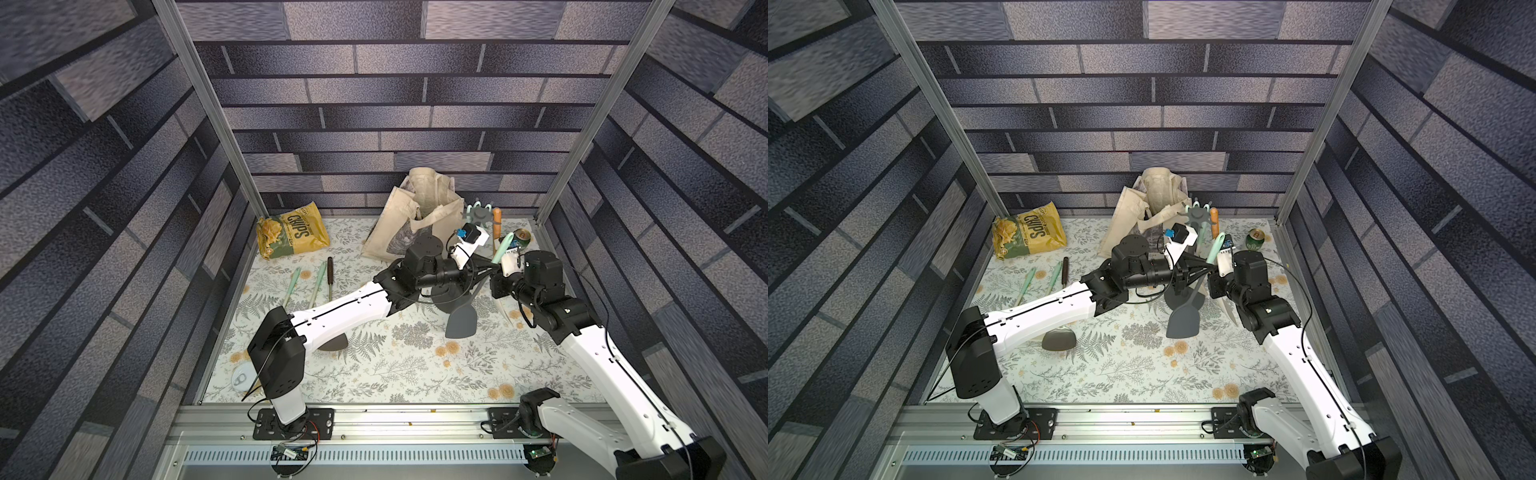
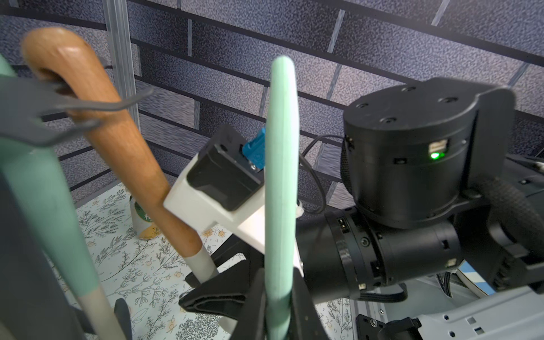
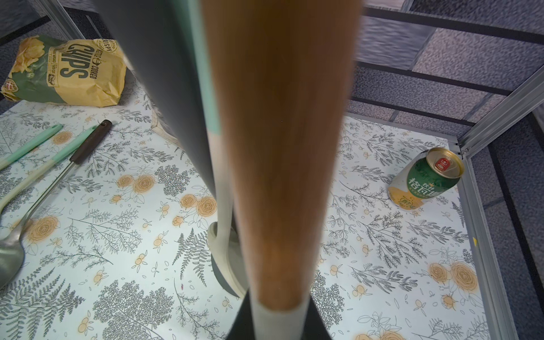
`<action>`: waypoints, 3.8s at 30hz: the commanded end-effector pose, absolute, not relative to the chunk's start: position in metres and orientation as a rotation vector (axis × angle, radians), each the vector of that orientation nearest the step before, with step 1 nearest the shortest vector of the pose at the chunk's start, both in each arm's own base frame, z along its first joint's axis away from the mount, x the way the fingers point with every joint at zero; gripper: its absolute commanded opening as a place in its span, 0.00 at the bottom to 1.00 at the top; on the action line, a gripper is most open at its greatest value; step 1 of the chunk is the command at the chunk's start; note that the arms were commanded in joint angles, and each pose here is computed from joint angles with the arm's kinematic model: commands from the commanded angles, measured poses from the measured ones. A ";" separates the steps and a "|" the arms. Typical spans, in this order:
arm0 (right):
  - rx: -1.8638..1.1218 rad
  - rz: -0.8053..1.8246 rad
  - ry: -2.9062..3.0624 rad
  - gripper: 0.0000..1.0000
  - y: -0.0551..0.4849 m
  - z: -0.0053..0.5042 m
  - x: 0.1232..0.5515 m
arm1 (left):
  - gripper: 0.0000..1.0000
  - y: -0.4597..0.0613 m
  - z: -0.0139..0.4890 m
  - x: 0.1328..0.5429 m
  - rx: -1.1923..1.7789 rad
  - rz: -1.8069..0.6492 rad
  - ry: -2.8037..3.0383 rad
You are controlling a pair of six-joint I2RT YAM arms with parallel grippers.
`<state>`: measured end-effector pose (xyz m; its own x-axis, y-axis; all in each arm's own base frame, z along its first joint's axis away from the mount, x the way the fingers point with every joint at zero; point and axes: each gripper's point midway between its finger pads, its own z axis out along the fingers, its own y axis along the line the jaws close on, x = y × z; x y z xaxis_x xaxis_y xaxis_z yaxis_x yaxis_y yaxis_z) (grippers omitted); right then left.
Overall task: Take the spatula off the kitchen utensil rack
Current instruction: Take off the spatula from the rack, then place the spatula at the center of the board.
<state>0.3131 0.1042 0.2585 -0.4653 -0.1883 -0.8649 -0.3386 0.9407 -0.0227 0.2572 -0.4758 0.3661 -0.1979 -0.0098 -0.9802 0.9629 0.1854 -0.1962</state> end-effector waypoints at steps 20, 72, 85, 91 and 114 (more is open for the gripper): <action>-0.365 0.189 2.068 0.00 0.104 0.255 0.312 | 0.03 -0.408 0.429 0.252 0.975 -1.165 1.380; -0.367 0.188 2.078 0.00 0.104 0.253 0.312 | 0.01 -0.216 0.316 0.370 0.556 -1.103 1.886; -0.368 0.187 2.087 0.00 0.104 0.250 0.313 | 0.00 -0.200 0.254 0.392 0.428 -1.179 2.011; -0.367 0.184 2.087 0.00 0.104 0.250 0.312 | 0.00 -0.193 0.221 0.400 0.360 -1.167 2.085; -0.371 0.196 2.086 0.00 0.106 0.250 0.313 | 0.00 -0.165 0.122 0.413 0.093 -1.069 2.261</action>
<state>0.3139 0.1047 0.2580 -0.4624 -0.1838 -0.8674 -0.3378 0.9410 -0.0193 0.4047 -0.1708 0.1273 -0.8125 -0.1601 -0.5605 0.3370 0.6555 -0.6758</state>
